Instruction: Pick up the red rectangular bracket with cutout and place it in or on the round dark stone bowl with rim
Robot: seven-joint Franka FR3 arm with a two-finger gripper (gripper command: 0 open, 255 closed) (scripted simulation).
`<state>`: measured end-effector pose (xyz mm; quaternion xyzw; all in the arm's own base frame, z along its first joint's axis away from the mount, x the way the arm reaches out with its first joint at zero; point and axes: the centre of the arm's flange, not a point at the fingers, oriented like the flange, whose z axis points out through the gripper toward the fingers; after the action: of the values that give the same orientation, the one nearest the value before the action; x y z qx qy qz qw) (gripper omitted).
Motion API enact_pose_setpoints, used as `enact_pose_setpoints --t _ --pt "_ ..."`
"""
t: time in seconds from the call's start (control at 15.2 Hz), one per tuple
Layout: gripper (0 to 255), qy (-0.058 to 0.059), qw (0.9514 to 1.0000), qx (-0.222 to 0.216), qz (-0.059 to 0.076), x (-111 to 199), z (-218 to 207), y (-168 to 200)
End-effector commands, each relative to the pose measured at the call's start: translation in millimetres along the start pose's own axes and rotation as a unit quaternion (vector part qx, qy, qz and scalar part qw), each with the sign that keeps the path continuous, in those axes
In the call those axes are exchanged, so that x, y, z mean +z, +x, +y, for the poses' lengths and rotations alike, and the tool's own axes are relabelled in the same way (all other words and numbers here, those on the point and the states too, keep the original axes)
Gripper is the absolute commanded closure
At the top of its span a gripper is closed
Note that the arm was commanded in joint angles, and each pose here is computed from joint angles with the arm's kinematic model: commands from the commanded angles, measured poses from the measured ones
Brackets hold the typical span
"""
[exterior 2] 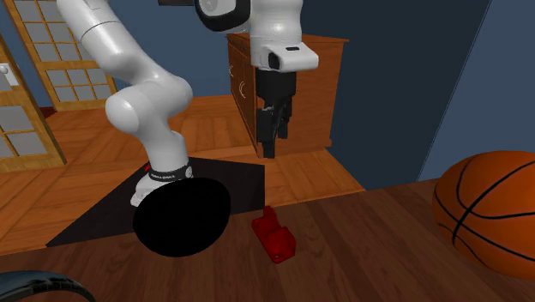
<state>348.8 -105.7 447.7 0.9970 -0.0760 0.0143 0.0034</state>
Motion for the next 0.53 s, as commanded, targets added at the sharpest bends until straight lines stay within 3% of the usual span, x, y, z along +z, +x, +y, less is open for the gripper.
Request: enact_pose_setpoints --t 0.0,0.46 --pt "0 -0.001 0.9998 0.020 0.002 25 12 5" --pt "0 -0.006 0.9962 0.087 0.005 104 55 20"
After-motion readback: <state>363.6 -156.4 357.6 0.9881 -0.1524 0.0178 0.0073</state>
